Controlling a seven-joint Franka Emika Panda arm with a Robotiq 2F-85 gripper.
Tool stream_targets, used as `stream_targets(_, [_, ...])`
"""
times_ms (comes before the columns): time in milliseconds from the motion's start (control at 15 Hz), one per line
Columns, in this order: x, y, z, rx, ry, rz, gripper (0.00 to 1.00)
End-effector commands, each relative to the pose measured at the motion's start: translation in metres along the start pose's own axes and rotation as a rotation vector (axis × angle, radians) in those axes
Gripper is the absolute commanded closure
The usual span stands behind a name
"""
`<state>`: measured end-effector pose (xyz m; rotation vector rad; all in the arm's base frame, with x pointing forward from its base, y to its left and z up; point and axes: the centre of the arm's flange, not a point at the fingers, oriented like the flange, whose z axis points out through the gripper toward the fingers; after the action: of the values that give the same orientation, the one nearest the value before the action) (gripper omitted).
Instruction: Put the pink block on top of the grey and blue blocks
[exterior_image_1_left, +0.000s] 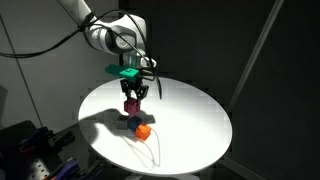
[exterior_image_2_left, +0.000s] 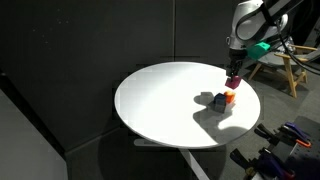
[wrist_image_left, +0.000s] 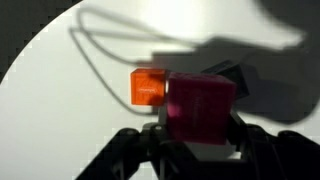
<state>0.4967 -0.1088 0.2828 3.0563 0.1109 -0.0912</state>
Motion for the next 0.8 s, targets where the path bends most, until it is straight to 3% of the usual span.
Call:
stream_targets(0, [-0.011,-0.003,0.008,-0.021,0.009,-0.059,0.69])
stream_targets(733, [0.004,-0.011,0.023,-0.034,0.005,-0.070,0.69])
